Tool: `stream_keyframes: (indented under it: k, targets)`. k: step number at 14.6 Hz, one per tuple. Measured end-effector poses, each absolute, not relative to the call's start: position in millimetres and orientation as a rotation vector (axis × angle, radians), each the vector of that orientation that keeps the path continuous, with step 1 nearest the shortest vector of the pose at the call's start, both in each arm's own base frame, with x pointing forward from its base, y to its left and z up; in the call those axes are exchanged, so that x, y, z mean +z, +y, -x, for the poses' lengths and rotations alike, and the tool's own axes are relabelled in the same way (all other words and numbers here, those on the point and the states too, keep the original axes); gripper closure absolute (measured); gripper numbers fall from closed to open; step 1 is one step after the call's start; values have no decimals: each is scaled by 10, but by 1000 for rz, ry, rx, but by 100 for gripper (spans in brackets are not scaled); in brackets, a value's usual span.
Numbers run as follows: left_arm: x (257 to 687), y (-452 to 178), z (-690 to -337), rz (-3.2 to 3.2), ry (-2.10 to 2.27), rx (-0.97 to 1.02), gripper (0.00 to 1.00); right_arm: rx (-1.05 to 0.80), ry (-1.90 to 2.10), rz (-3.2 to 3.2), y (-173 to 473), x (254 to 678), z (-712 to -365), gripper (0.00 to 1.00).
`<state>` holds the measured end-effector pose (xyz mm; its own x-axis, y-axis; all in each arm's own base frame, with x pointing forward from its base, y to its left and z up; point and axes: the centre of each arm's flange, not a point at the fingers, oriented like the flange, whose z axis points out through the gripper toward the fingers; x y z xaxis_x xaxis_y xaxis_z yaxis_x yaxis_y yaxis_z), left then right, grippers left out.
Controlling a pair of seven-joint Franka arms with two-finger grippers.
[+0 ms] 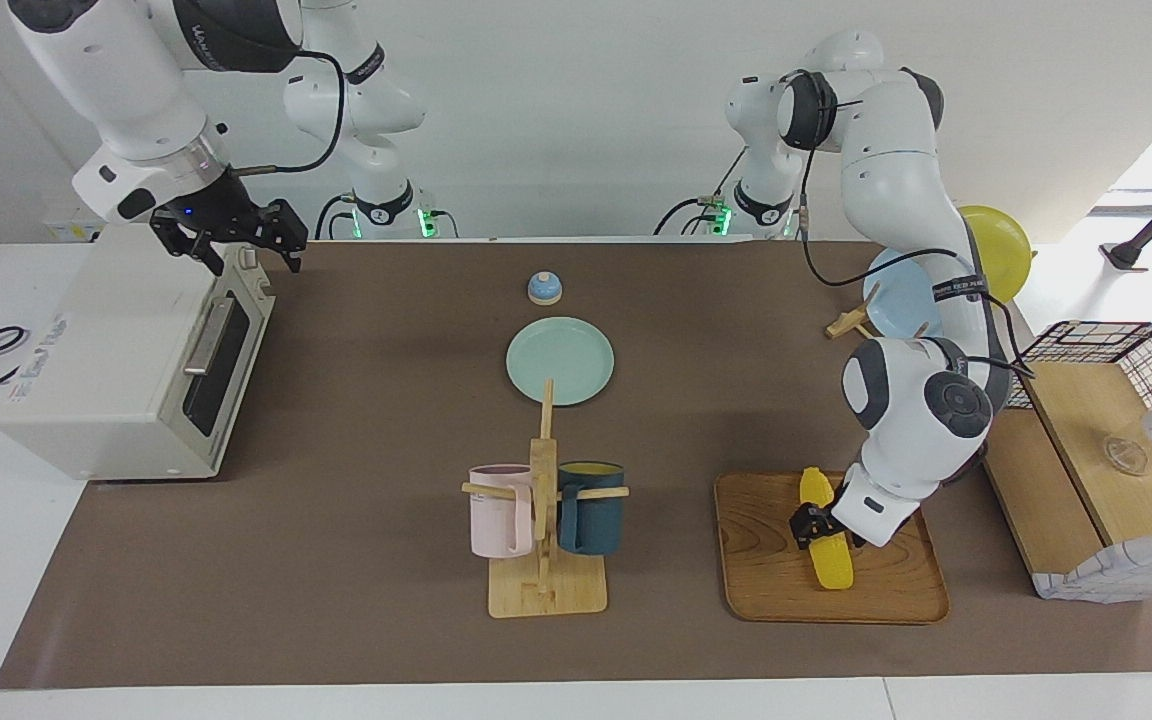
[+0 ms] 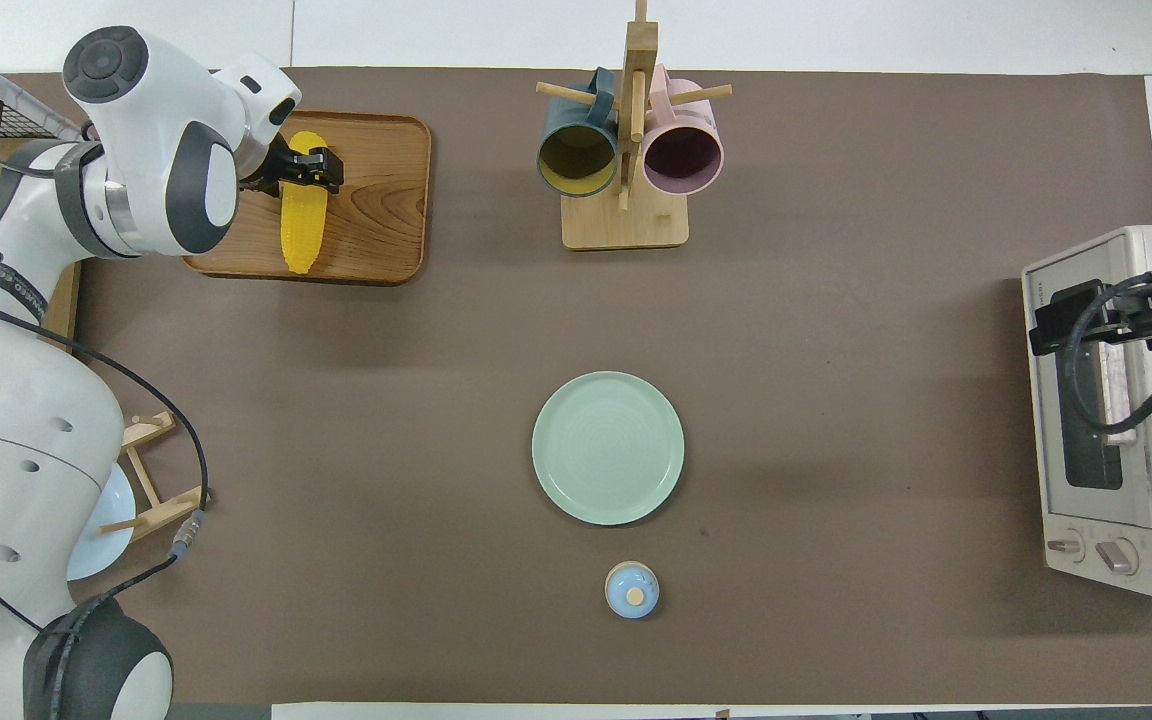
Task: Put corn in oven
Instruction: 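Close the left gripper on the corn and lift it off the tray, then carry the corn with the left gripper over the green plate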
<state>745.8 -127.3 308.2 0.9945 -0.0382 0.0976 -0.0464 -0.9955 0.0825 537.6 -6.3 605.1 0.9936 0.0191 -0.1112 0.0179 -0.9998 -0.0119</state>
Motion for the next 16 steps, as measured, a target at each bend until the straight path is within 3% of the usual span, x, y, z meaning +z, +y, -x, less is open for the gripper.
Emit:
stream_keyframes:
  k: [1, 2, 6, 10, 13, 16]
  targets:
    - [3084, -1278, -7458, -3042, -55, 146, 39, 174, -29, 3126, -63, 6051, -5376, 0]
    - [3104, -1286, -7465, -3027, -43, 149, 44, 174, -29, 3126, -63, 6051, -5376, 0]
    - [3224, -1318, -7490, -2962, 10, 156, 44, 174, -29, 3126, -63, 6051, -5376, 0]
    - [3752, -1353, -7419, -2921, 67, 153, 44, 174, -29, 3126, -63, 6051, -5376, 0]
    - [4294, -1494, -7176, -2916, 80, 75, 44, 174, -29, 3126, -62, 6051, -5376, 0]
    - [4670, -1840, -6712, -2916, 87, 8, 44, 174, -29, 3126, -62, 6051, -5376, 0]
